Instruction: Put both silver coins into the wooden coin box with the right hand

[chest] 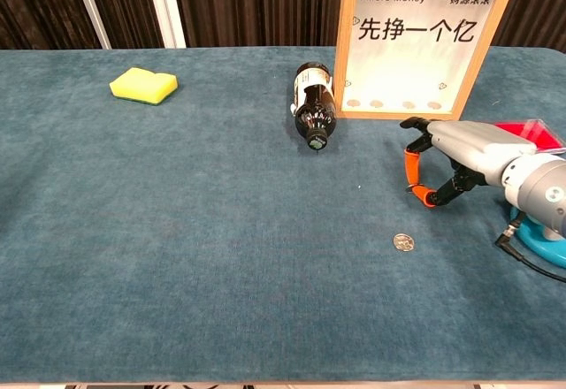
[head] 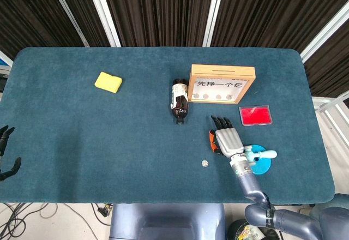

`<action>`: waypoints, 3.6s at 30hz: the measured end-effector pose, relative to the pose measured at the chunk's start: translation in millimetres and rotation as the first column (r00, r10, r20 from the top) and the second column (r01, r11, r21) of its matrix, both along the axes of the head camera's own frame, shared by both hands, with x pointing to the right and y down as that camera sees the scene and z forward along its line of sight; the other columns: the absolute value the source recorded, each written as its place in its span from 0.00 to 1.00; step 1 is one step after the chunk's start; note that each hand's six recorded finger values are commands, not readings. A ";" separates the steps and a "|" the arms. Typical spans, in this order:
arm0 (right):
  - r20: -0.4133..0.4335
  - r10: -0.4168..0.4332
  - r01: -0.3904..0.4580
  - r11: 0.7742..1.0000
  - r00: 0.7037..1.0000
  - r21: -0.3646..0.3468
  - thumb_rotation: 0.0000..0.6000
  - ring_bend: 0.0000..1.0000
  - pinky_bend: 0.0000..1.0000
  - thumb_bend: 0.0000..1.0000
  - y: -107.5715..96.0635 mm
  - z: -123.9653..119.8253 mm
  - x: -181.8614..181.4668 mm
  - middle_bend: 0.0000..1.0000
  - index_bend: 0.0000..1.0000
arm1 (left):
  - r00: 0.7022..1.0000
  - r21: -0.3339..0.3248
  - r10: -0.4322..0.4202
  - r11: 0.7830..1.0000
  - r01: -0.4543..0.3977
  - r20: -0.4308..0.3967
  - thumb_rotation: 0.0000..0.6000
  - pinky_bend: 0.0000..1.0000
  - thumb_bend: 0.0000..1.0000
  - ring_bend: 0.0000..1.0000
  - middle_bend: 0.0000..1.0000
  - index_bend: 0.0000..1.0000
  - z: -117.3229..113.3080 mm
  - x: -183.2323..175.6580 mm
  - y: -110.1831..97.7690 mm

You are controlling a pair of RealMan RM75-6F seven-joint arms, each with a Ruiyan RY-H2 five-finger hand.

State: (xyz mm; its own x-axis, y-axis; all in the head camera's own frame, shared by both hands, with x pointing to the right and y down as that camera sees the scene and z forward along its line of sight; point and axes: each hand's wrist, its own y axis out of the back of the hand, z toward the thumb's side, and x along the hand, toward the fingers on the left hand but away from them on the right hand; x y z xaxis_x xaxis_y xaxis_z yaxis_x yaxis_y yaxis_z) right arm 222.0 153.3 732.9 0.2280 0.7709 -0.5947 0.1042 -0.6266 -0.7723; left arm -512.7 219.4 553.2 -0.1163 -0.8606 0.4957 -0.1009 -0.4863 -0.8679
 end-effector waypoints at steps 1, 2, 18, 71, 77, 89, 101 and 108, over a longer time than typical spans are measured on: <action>0.000 0.000 0.000 1.000 1.000 -0.001 1.00 0.00 0.00 0.47 0.0 0.2 0.1 0.00 0.59 | 1.000 -0.001 0.000 1.000 0.000 0.001 1.00 0.00 0.40 0.00 0.00 0.06 0.0 -0.1 0.0; -0.001 0.000 0.000 1.000 1.000 -0.002 1.00 0.00 0.00 0.48 0.0 0.5 0.2 0.00 0.59 | 1.000 -0.001 0.000 1.000 0.000 0.001 1.00 0.00 0.40 0.00 0.00 0.06 0.0 -0.1 -0.1; 0.015 0.017 -0.017 1.000 1.000 0.000 1.00 0.00 0.00 0.52 -2.3 -2.3 -0.6 0.00 0.73 | 1.000 -0.010 -0.011 1.000 0.011 -0.004 1.00 0.00 0.40 0.00 0.00 0.07 0.5 -0.7 0.6; -0.070 0.121 -0.097 0.955 0.990 0.281 1.00 0.00 0.00 0.52 -253.6 -181.4 -3.4 0.00 0.76 | 0.992 -0.042 -0.129 0.991 0.130 0.007 1.00 0.00 0.40 0.00 0.00 0.05 11.7 -13.6 -0.9; -0.108 0.131 -0.103 0.967 0.985 0.232 1.00 0.00 0.00 0.52 -269.4 -166.5 -10.8 0.00 0.76 | 0.988 -0.051 -0.155 0.987 0.155 0.004 1.00 0.00 0.40 0.00 0.00 0.05 14.4 -15.2 -2.3; -0.113 0.122 -0.110 0.988 0.986 0.106 1.00 0.00 0.00 0.52 -264.6 -135.0 -21.1 0.00 0.76 | 0.983 -0.056 -0.180 0.982 0.178 -0.029 1.00 0.00 0.40 0.00 0.00 0.05 13.9 -14.1 -2.3; -0.114 0.133 -0.123 0.988 0.985 0.090 1.00 0.00 0.00 0.52 -263.8 -138.6 -22.3 0.00 0.76 | 0.982 -0.057 -0.186 0.981 0.184 -0.035 1.00 0.00 0.40 0.00 0.00 0.05 13.1 -14.5 -2.3; -0.121 0.135 -0.125 0.988 0.983 0.084 1.00 0.00 0.00 0.52 -263.0 -139.0 -19.9 0.00 0.76 | 0.980 -0.060 -0.194 0.980 0.191 -0.042 1.00 0.00 0.40 0.00 0.00 0.05 13.3 -14.9 -2.4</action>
